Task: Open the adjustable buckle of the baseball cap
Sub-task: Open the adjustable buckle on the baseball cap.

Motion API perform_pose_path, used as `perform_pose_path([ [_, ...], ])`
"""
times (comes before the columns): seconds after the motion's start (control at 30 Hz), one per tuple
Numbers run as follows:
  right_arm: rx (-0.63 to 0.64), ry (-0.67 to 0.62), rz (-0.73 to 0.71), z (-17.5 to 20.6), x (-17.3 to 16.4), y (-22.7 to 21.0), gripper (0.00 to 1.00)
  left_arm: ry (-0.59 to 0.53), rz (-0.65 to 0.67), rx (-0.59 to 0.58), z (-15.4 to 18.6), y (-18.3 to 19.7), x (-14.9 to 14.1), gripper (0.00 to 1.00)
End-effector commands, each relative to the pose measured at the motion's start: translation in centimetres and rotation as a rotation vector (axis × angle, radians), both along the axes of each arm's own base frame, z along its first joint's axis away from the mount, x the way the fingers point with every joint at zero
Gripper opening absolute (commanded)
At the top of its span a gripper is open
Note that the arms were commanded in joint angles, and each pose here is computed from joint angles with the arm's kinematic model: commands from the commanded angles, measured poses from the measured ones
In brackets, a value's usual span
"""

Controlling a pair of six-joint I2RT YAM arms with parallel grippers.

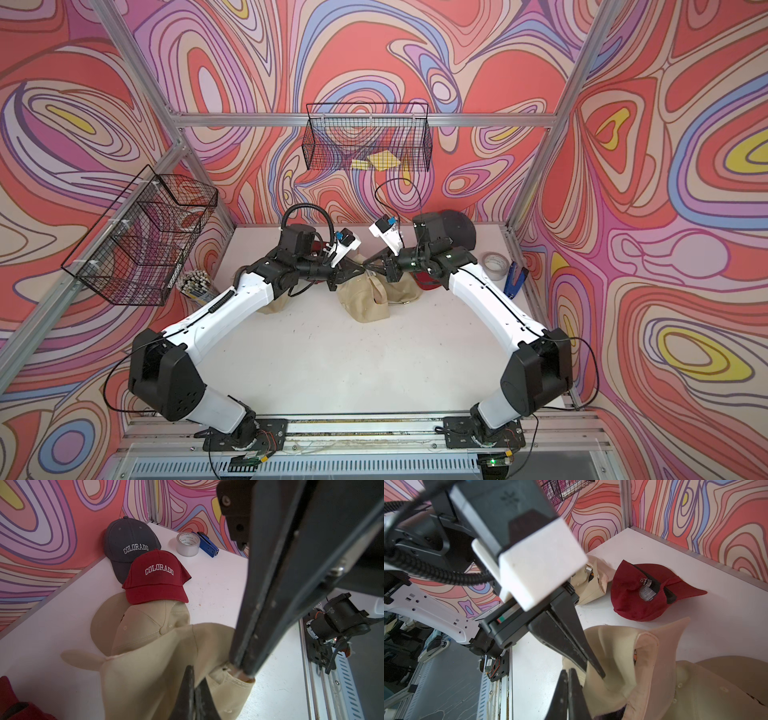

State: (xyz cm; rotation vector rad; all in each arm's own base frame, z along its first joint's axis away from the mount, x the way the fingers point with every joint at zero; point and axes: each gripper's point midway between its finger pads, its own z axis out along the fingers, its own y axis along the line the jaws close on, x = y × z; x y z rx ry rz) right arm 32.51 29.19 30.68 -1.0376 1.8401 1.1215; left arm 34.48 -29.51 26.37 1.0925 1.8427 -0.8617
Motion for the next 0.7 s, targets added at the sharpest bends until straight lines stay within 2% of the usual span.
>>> perform_pose_path([
  [0.0,0.063,-0.065,0.109,2.5,-2.7,0.1,0.00,0.070,0.077,0.059,-1.9,1.4,1.4,0.00],
  [0.33,0.101,-0.096,0.205,3.5,-5.0,0.0,0.00,0.082,0.088,0.069,-2.3,2.0,1.8,0.00],
  [0.67,0.112,-0.095,0.240,3.7,-5.7,0.0,0.00,0.091,0.091,0.075,-2.6,2.1,2.0,0.00],
])
